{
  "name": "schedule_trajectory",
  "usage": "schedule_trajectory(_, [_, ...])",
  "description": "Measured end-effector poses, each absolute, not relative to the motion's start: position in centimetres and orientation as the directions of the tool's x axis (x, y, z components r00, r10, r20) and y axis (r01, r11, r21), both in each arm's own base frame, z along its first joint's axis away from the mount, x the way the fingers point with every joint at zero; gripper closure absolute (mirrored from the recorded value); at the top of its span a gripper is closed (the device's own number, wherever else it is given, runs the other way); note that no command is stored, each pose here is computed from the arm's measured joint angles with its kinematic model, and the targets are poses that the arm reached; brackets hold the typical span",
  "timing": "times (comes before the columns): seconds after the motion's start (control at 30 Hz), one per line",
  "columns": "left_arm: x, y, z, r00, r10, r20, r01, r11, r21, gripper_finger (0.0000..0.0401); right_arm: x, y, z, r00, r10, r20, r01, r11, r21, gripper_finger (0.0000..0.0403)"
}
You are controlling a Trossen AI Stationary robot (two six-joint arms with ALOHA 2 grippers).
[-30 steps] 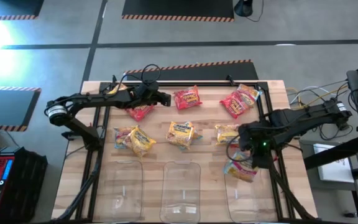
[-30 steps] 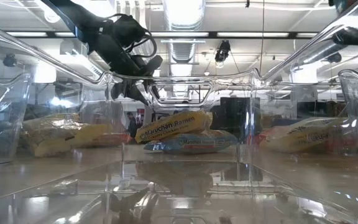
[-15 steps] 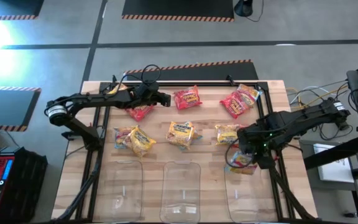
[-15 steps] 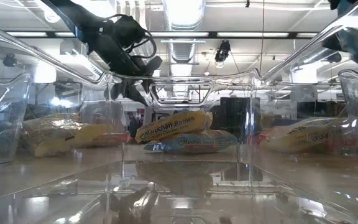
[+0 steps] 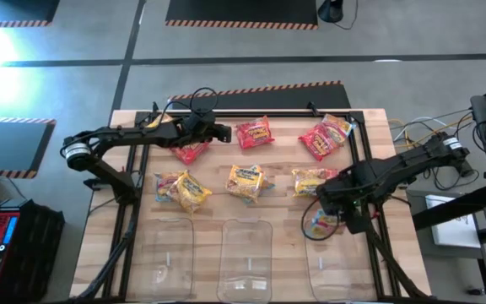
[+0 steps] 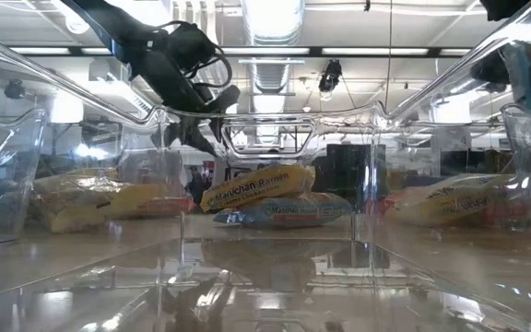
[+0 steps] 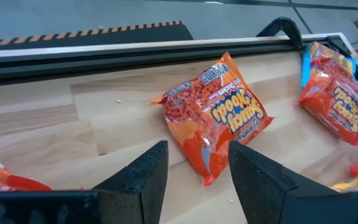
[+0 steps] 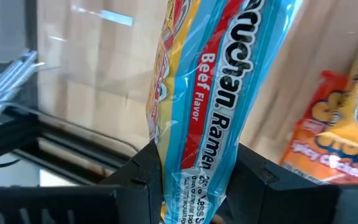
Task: Sort Maruchan noodles
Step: Put the blue noodle pack into the right transparent bin
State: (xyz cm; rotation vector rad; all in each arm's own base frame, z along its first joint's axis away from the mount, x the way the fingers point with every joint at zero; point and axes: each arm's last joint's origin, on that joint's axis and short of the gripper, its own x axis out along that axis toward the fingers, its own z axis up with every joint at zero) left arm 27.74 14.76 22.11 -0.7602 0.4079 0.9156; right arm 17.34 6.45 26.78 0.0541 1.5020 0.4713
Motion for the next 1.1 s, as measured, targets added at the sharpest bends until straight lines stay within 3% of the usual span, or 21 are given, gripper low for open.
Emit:
schedule_trajectory(0.6, [27.7,14.8,22.1,0.556,0.563,-0.612,-0.831,0.377,-0.408,0.0249,18.0,7.2,26.2,-0.003,0.299,-0.954,-0.228,0.929,0.292,0.0282])
schedule_trajectory(1.1, [27.7,14.8,22.1,0.555,0.562,-0.613,-0.832,0.379,-0.405,0.0249,19.7,7.7,24.2,-0.098,0.266,-0.959,-0.153,0.948,0.279,0.0282])
